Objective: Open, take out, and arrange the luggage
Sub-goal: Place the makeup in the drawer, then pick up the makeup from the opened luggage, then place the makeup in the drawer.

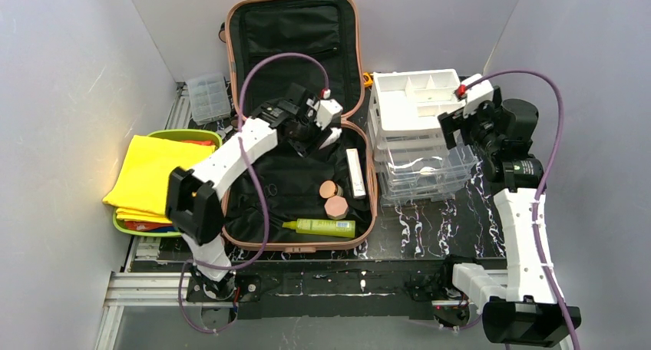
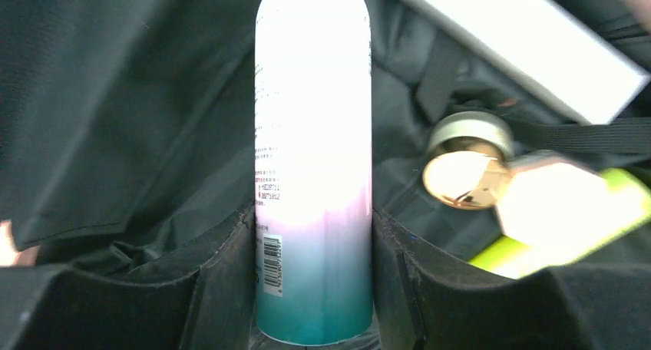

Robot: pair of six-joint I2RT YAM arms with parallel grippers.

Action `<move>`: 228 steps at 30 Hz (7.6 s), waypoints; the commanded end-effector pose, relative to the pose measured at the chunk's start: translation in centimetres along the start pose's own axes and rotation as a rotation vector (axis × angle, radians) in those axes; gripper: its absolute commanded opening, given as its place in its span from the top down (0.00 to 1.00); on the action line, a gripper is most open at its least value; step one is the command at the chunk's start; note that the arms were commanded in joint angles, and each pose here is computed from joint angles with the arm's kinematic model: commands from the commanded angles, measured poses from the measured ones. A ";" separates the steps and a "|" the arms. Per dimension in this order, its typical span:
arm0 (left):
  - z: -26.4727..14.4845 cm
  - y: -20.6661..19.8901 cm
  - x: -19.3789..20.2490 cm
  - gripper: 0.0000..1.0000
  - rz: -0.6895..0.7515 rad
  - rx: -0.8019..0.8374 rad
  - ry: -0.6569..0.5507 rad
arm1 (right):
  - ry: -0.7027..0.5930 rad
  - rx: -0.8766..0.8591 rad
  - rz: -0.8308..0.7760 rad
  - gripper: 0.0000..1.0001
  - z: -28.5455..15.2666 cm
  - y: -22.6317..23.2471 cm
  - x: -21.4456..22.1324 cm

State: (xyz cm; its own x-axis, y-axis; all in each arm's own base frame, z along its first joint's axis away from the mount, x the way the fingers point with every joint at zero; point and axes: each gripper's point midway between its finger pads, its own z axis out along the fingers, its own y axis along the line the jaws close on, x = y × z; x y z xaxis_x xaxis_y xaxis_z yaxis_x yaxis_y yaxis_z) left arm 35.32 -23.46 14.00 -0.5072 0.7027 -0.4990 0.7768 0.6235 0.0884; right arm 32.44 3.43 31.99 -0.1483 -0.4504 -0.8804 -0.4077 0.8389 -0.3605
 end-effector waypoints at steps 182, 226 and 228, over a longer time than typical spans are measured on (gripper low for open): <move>-13.5 -18.2 -30.0 0.86 0.448 0.179 -0.897 | 0.117 0.476 0.281 0.00 -0.8 -10.3 9.8; -11.0 -17.8 -31.6 0.02 0.588 -0.159 -0.886 | 0.051 0.318 0.205 0.00 -0.4 -8.1 7.8; -13.5 -16.1 -31.4 0.02 0.521 -0.190 -0.897 | 0.006 0.130 0.142 0.00 0.2 -4.9 6.7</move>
State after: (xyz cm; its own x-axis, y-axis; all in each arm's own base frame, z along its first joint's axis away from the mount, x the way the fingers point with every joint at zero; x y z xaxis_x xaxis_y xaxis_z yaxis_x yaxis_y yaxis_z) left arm 33.51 -55.61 29.84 0.4195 0.5203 -0.7438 0.7816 0.2098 0.5875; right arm 34.17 -8.09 26.00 -0.3307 -0.2164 -0.9186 -0.0018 0.9735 -0.2287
